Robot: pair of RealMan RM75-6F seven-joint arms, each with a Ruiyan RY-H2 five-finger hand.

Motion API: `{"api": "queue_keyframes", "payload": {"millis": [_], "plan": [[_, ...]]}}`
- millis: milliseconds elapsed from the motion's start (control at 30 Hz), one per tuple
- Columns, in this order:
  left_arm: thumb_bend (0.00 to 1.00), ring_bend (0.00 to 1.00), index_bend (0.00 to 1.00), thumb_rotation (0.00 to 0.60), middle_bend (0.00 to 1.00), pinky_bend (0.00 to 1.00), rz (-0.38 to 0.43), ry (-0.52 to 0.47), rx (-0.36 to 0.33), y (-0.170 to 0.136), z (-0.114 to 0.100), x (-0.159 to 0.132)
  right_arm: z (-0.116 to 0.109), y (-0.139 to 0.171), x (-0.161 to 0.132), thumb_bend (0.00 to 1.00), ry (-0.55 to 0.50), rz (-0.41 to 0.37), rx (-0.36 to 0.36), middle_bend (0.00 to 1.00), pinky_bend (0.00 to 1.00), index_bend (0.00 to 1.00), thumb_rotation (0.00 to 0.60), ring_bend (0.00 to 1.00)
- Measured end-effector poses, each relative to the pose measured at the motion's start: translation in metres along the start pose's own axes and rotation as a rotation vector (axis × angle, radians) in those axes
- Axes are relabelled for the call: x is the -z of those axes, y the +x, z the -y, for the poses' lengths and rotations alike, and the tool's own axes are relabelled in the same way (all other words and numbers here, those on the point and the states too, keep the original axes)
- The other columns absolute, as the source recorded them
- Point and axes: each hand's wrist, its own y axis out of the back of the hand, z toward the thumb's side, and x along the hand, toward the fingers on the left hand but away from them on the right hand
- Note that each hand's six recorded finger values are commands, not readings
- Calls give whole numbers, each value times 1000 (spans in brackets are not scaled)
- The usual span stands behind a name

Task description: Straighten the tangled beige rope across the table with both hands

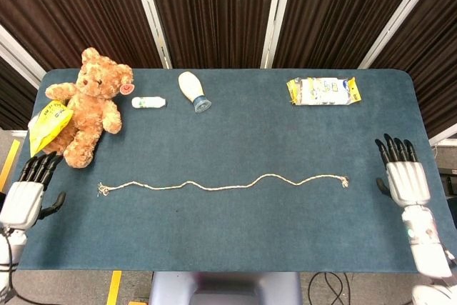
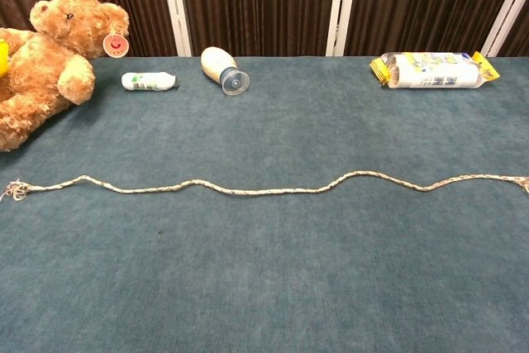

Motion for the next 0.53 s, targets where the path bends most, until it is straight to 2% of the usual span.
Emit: {"api": "queue_keyframes", "payload": {"millis": [133, 367, 533], "plan": [[413, 0, 0, 600, 0, 37, 2, -12, -27, -20, -12, -3, -11, 34, -2, 379, -28, -33, 21, 0, 0, 0, 600, 0], [406, 0, 0, 600, 0, 36, 4, 17, -30, -76, -30, -24, -19, 119, -9, 372, -61, -82, 58, 0, 0, 0, 600, 0], [403, 0, 0, 600, 0, 36, -35, 44, -13, -83, -32, -17, -25, 136, -5, 373, -97, -78, 70, 0, 0, 0, 600, 0]]}}
